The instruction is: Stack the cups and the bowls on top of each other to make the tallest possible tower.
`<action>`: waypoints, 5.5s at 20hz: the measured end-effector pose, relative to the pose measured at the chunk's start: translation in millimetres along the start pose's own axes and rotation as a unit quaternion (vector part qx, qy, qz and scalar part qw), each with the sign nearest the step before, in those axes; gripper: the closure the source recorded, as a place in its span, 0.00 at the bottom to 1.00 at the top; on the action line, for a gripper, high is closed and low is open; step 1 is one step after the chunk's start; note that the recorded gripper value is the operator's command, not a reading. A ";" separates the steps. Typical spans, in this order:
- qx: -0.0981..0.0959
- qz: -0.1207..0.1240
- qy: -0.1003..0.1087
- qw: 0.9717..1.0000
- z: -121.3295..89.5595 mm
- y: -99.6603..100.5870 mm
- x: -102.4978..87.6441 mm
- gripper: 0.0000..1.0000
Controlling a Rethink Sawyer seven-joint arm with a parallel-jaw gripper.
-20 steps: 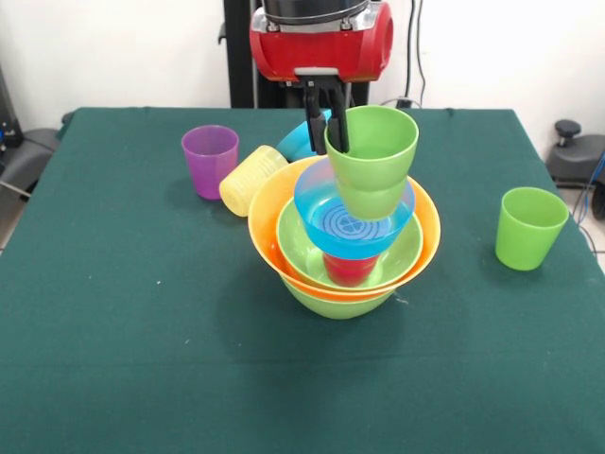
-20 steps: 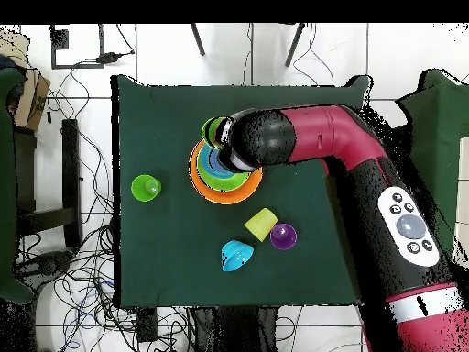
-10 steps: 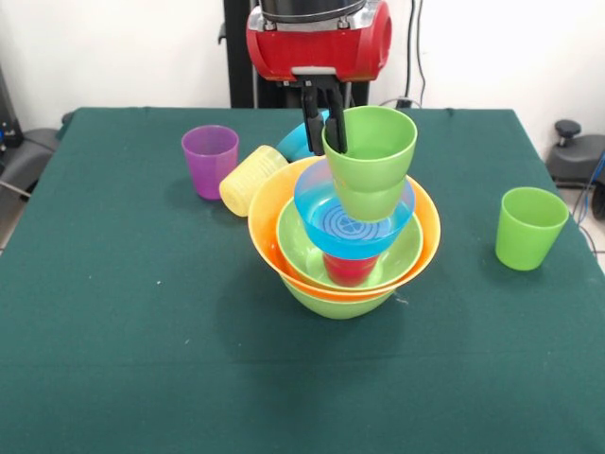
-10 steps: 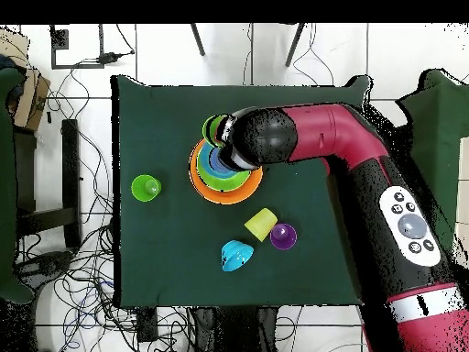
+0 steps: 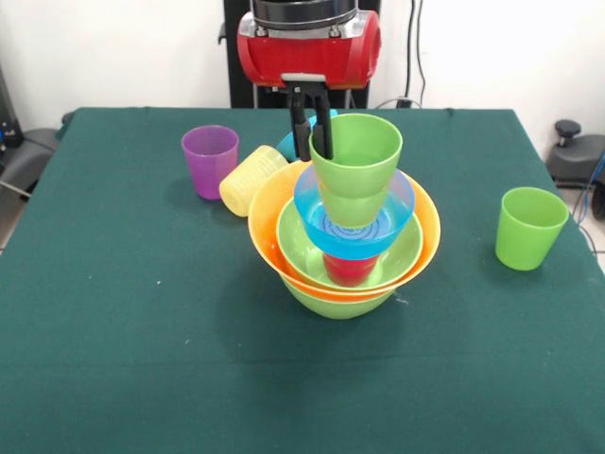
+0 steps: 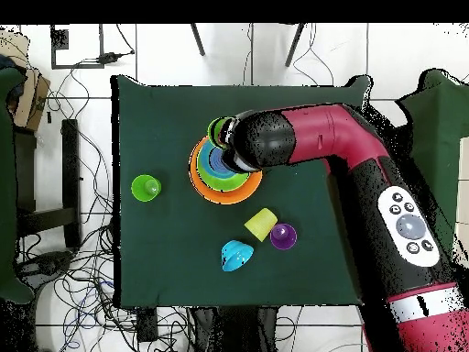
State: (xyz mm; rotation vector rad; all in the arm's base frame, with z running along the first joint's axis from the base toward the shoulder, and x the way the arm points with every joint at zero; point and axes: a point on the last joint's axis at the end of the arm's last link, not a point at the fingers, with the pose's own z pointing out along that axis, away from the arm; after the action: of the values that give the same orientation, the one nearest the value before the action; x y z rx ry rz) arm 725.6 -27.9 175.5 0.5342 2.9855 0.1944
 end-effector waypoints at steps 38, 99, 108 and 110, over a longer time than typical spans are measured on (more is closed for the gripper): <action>0.021 -0.013 0.009 1.000 13.0 -21.2 16.3 1.00; 0.026 -0.053 0.046 0.997 41.3 3.3 60.0 0.00; 0.031 -0.054 0.035 0.997 30.2 3.2 54.8 0.00; 0.033 -0.052 0.026 0.998 18.2 2.8 50.2 0.00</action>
State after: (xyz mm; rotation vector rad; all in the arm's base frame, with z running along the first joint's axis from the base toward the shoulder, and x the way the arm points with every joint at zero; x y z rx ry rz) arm 681.9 -5.8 154.0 0.3858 3.0686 0.1025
